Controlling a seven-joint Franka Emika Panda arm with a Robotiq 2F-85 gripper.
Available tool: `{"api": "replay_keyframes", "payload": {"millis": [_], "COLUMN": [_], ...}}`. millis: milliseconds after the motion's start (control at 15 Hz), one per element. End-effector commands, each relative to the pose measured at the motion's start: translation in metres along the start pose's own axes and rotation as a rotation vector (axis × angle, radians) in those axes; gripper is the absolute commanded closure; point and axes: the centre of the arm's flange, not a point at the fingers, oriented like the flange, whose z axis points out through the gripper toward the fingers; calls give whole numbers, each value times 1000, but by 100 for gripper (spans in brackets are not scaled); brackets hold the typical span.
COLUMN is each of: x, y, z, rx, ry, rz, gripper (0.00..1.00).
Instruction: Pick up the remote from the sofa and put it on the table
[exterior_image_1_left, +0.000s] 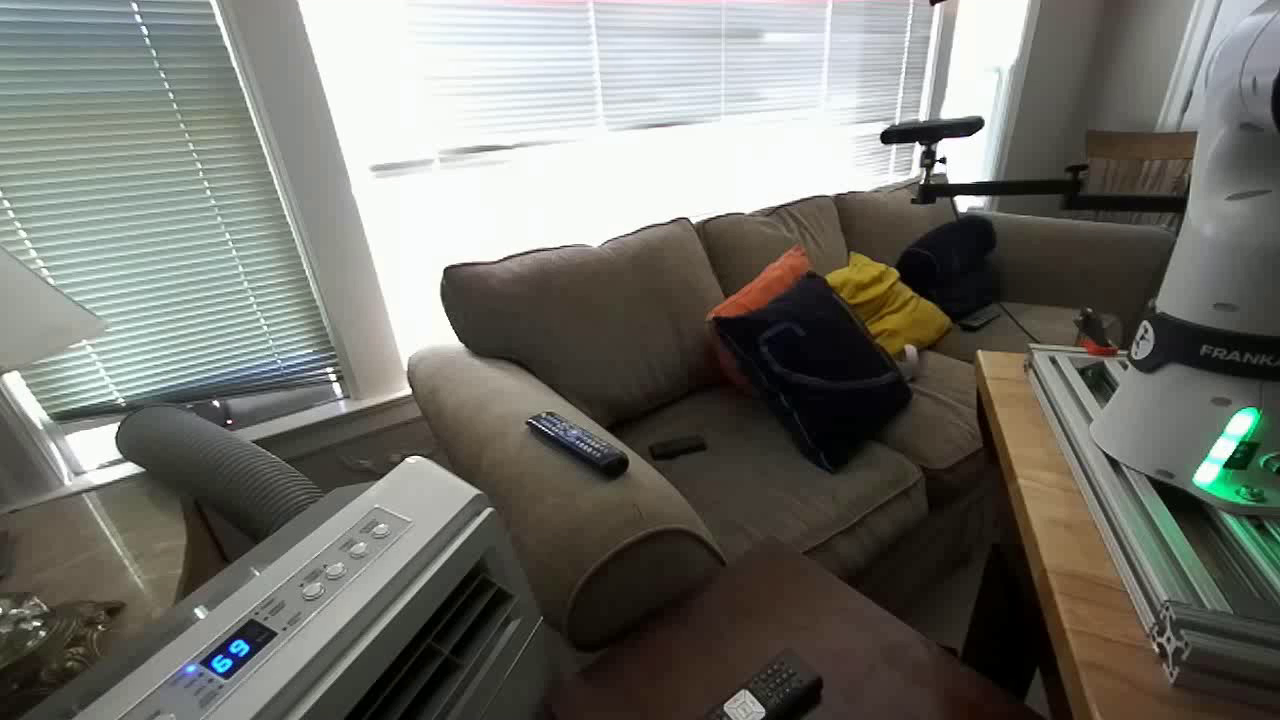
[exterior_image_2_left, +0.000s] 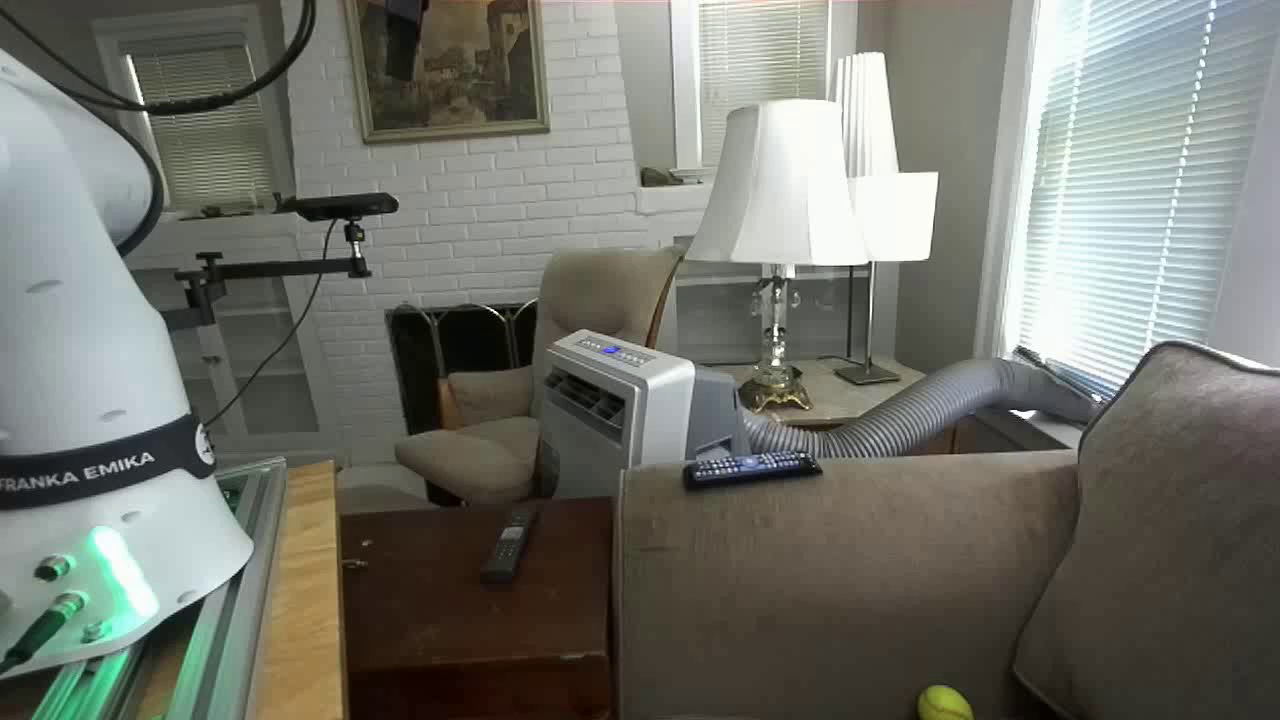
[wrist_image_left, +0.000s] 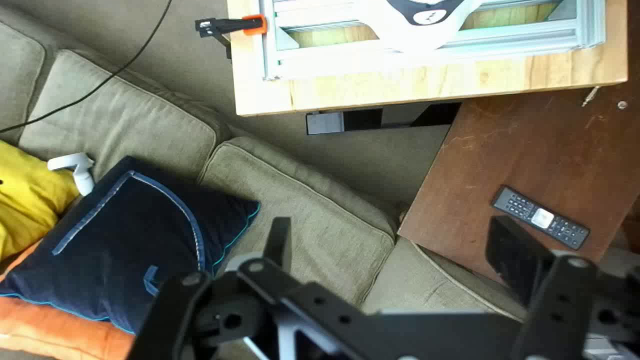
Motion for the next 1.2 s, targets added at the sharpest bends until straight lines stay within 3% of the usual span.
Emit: {"api": "replay_keyframes", "payload": {"millis": [0, 1133], "x": [0, 0], "y": [0, -3], "z": [0, 0], "rx": [0, 3], "ry": [0, 15], "rz": [0, 0], "gripper": [0, 0]}}
